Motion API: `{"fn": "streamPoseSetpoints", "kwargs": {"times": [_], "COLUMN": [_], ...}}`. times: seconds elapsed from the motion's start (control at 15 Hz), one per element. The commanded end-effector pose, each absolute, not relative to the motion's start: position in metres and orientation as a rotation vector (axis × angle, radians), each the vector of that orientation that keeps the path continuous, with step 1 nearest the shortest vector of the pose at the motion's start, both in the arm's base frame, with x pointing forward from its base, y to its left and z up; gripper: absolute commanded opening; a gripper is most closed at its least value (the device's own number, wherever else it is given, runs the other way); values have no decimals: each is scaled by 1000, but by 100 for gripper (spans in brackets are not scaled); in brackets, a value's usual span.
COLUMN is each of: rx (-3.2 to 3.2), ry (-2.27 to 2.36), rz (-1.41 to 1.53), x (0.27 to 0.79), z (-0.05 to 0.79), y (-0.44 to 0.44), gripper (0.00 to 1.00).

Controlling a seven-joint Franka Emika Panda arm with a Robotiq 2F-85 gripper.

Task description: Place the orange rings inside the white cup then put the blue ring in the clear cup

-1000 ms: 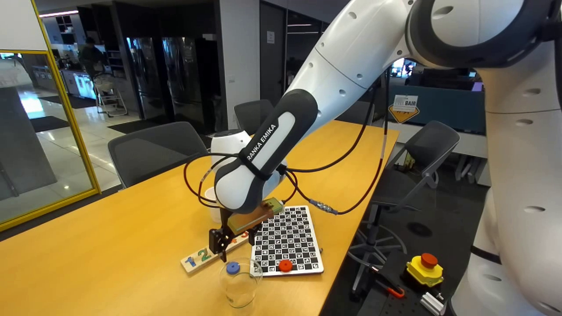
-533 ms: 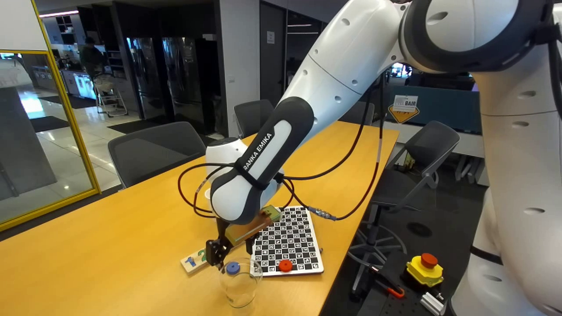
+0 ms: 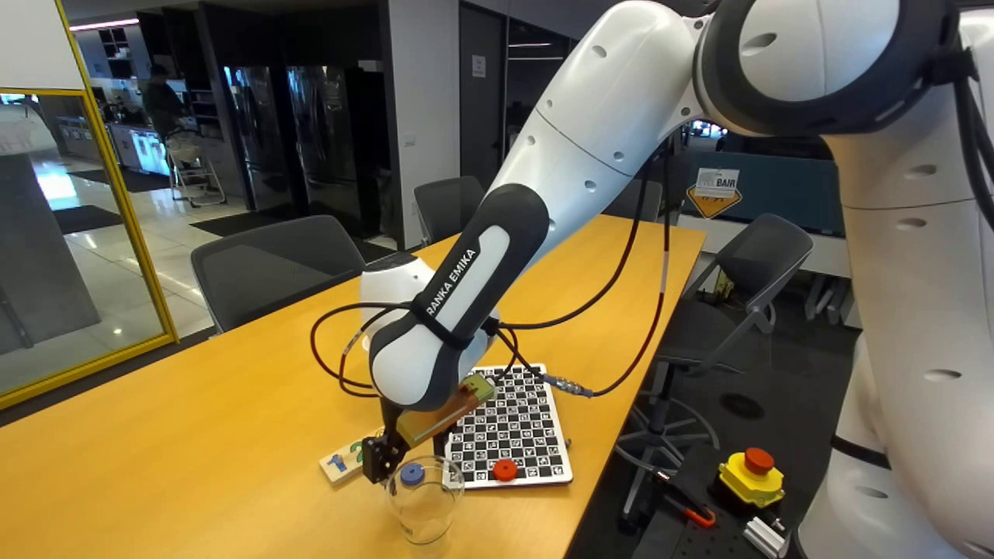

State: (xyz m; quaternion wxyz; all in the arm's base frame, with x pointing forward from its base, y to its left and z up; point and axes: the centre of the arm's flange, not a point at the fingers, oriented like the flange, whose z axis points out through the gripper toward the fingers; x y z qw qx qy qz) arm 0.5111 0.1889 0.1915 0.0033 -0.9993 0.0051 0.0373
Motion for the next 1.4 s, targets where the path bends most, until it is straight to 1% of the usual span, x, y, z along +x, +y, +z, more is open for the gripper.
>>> {"fn": "streamPoseSetpoints", "kwargs": {"times": [0.0,0.67,0.73,0.8,1.07,1.13,1.27,1.33], "rx": [-3122,-3120,-3120,-3121,-3125,-3126,-3128,-3129], "ry": [-10,1,1,2,13,18,24,25], "rz": [89,24,24,24,18,16,11,6], "x": [518,521,521,521,521,521,521,521], "z": [191,190,190,190,193,193,196,199], "y": [194,193,193,193,190,190,190,190], "gripper": [100,100,75,74,42,36,21,23]}}
